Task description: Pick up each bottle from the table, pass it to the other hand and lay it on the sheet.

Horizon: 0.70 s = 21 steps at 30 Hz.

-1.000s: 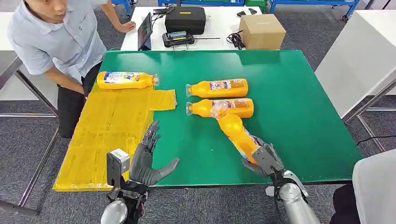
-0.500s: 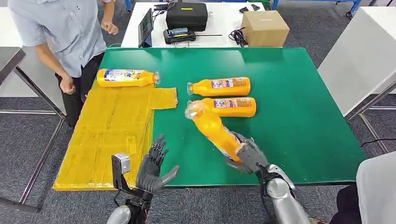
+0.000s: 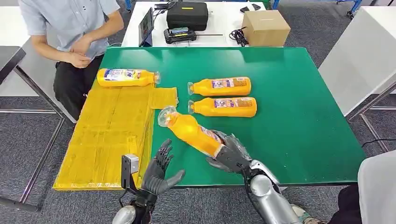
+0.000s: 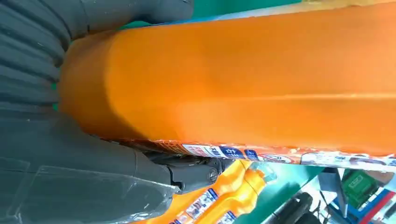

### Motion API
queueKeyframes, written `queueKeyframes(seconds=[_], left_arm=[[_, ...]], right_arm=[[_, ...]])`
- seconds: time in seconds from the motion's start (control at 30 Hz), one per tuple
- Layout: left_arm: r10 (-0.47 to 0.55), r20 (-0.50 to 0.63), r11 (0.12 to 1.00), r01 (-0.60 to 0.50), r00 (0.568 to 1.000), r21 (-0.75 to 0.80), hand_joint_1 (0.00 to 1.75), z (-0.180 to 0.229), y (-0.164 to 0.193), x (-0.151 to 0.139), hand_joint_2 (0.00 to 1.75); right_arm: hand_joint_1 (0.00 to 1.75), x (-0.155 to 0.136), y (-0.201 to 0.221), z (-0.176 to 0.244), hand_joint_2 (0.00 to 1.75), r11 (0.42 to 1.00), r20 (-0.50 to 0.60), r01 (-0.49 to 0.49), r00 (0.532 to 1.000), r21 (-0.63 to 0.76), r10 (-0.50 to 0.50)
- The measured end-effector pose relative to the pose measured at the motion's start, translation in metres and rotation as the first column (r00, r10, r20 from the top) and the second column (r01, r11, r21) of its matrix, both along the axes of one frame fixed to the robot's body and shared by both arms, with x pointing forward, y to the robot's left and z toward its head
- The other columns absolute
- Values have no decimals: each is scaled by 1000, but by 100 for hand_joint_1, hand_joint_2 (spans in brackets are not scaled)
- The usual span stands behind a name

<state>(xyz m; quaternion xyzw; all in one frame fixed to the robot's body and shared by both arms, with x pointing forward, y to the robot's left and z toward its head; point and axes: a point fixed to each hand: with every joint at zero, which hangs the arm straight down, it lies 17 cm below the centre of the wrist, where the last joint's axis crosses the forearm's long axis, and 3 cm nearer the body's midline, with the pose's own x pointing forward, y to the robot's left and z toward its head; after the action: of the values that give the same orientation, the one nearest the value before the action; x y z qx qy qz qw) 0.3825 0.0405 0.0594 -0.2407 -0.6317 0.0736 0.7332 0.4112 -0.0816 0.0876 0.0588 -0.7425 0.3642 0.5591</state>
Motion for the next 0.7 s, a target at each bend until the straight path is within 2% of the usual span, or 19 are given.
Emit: queueKeyframes(seconds=[0.23, 0.43, 0.7], left_arm=[[23, -21, 999, -23, 1000, -30, 0, 5, 0, 24, 175], [70, -2, 995, -70, 998, -71, 0, 12, 6, 35, 175], [96, -48, 965, -105, 994, -240, 0, 14, 12, 38, 175]], right_arm=[[175, -3, 46, 11, 175, 997, 73, -45, 996, -59, 49], [175, -13, 75, 6, 175, 993, 67, -80, 994, -82, 86], [175, -23, 97, -9, 175, 990, 29, -116, 992, -73, 119]])
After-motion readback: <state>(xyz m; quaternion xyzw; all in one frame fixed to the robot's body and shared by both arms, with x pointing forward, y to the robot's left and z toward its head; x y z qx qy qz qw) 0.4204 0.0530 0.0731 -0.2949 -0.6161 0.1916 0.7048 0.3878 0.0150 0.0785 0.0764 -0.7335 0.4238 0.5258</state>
